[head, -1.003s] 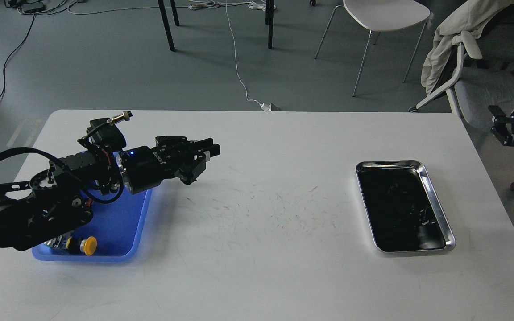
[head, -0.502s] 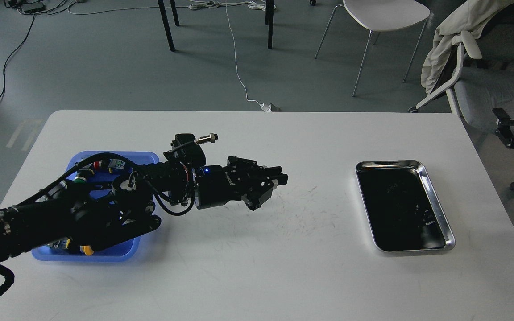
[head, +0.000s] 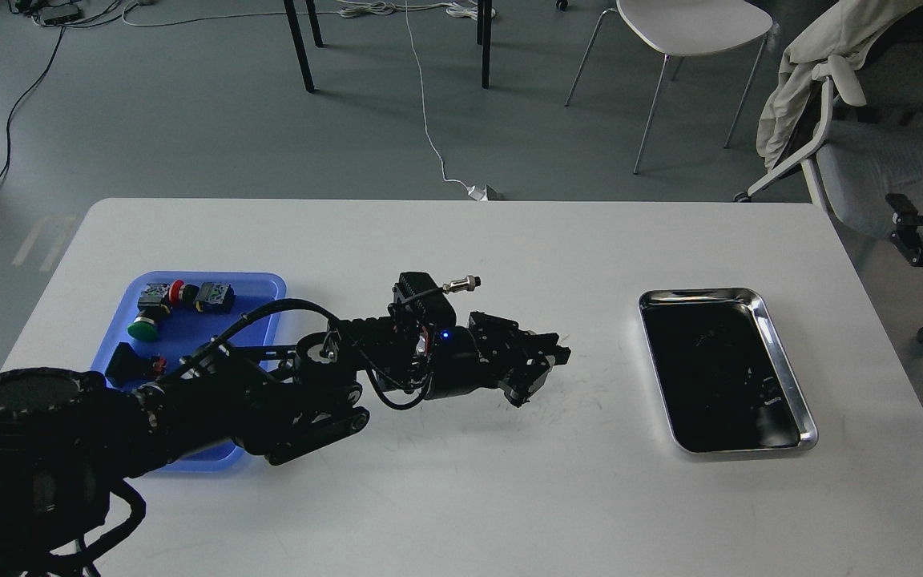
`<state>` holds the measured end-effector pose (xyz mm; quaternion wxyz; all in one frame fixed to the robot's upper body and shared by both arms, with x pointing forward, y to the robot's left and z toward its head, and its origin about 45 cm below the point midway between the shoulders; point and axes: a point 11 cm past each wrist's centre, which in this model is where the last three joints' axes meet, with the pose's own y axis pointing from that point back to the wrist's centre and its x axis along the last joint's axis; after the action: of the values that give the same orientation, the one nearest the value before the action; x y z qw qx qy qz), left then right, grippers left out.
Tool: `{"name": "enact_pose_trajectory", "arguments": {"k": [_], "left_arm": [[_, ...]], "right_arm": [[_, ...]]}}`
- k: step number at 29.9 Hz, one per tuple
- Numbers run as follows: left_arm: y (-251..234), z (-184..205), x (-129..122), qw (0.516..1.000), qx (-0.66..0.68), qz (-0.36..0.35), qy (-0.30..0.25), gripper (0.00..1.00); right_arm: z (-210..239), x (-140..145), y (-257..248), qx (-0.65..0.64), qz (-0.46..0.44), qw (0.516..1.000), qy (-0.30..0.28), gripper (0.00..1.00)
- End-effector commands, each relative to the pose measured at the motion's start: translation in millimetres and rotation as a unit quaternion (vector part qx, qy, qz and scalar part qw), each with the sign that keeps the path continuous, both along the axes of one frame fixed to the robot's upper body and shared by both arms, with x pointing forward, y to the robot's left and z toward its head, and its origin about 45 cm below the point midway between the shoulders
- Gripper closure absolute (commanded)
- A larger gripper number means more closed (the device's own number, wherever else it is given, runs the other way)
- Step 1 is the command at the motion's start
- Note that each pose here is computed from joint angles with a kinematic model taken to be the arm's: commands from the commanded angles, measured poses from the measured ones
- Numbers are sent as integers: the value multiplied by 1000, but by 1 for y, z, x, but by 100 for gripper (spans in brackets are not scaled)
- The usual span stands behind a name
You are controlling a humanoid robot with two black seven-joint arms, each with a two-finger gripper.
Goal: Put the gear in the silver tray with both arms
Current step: 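Carry the black gear with the left gripper toward the silver tray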
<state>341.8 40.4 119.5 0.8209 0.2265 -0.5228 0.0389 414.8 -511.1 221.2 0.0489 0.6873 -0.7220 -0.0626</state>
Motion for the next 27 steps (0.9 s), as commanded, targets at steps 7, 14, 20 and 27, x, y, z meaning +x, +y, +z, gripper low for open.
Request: {"name": "enact_pose_trajectory", "arguments": {"k": [7, 14, 20, 27], "left_arm": [[5, -17, -3, 1000, 8, 19, 17, 87], [6, -19, -4, 1000, 6, 22, 21, 72], [6, -19, -4, 999, 5, 23, 22, 64], [4, -16, -3, 999, -3, 28, 24, 59]], "right_arm": [[-1, 0, 0, 0, 1, 1000, 0, 7], [-1, 0, 0, 0, 1, 1000, 0, 7], [-1, -1, 0, 0, 1, 1000, 1, 7], [-1, 0, 2, -1, 4, 1000, 2, 7]]}}
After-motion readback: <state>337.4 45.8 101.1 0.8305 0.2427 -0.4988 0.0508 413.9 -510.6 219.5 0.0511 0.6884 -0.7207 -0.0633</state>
